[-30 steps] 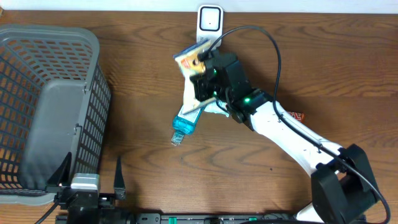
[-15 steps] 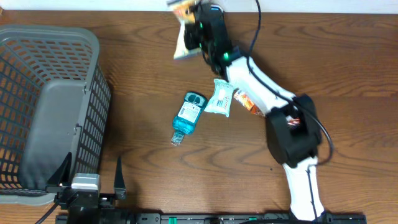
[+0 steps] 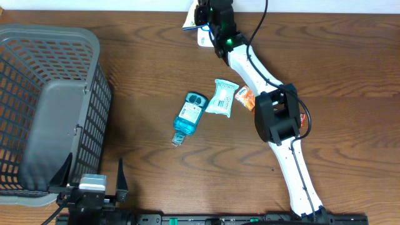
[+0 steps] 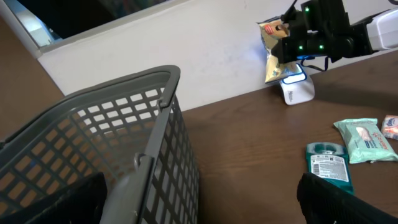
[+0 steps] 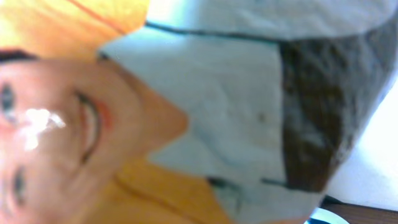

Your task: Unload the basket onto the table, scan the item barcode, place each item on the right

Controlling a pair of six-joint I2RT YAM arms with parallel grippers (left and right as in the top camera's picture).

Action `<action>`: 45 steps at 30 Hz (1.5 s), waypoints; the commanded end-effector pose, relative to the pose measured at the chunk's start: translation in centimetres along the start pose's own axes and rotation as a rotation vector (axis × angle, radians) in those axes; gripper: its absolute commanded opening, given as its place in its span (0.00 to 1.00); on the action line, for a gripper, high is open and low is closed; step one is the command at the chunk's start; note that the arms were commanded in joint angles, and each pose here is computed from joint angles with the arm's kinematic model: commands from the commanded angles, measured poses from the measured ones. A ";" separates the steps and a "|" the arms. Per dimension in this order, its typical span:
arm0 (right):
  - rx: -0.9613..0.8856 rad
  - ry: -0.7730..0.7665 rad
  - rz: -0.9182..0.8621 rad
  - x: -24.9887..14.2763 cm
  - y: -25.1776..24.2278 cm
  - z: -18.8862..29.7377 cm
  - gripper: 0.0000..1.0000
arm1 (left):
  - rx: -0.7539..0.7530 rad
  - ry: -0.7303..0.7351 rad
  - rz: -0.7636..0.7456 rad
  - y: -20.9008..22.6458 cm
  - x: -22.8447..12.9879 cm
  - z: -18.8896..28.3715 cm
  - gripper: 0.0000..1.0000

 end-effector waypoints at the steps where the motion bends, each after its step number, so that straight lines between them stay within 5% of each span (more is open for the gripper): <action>1: -0.010 -0.033 -0.014 2.2 0.6 0.4 0.01 | 0.018 0.001 -0.017 0.2 0.0 0.0 0.98; 14: -0.078 0.130 0.045 6.8 1.2 3.7 0.01 | 0.020 -0.006 -0.016 0.2 0.1 0.0 0.98; 22: -0.384 0.372 0.090 9.5 -3.8 11.7 0.01 | 0.019 -0.012 -0.016 0.3 0.2 0.0 0.98; 33: -1.196 0.676 0.067 8.5 -23.8 24.5 0.01 | -0.025 -0.027 -0.020 -0.1 0.4 0.0 0.98; 45: -1.493 0.917 -0.193 1.8 -43.4 34.4 0.01 | -0.025 -0.026 -0.020 -0.1 0.3 0.0 0.98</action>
Point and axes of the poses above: each gripper's point midway between its finger pads, its own z axis back along the fingers, its own y axis along the line the jaws close on, x = y × z, the point moved 5 cm from there along z, back along the fingers, and after that the axes turned 1 degree about -z, right-handed, at the moved point
